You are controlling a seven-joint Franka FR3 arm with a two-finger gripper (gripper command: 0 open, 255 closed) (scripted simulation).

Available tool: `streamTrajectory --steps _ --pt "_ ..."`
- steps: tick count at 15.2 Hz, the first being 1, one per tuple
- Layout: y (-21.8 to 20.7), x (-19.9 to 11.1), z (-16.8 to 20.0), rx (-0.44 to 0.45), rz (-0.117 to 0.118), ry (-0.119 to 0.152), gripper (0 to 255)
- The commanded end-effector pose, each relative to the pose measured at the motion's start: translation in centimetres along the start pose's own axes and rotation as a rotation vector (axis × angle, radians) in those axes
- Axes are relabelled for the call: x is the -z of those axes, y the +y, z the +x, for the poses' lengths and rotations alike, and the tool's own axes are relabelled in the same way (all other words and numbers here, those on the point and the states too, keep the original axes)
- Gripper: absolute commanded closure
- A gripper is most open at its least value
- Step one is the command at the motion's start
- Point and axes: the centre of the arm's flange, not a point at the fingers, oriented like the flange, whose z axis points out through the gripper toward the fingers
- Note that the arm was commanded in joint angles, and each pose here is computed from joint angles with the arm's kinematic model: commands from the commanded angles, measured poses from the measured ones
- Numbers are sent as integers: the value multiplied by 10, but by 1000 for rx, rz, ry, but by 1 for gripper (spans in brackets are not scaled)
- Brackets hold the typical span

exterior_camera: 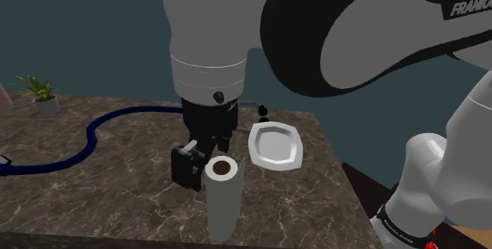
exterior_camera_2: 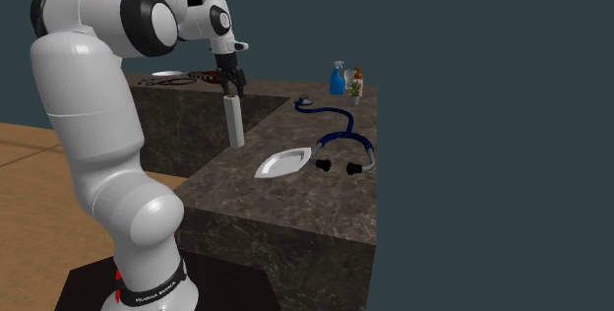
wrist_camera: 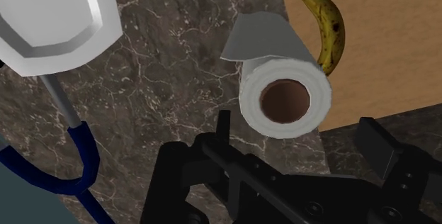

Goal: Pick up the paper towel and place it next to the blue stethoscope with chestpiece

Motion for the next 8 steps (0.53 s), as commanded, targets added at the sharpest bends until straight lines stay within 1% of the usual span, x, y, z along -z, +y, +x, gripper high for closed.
streamTrajectory --steps 1,2,8 --pt "1 23 2 0 -1 -1 0" --pt "1 34 2 0 -1 -1 0" --pt "1 34 2 0 -1 -1 0"
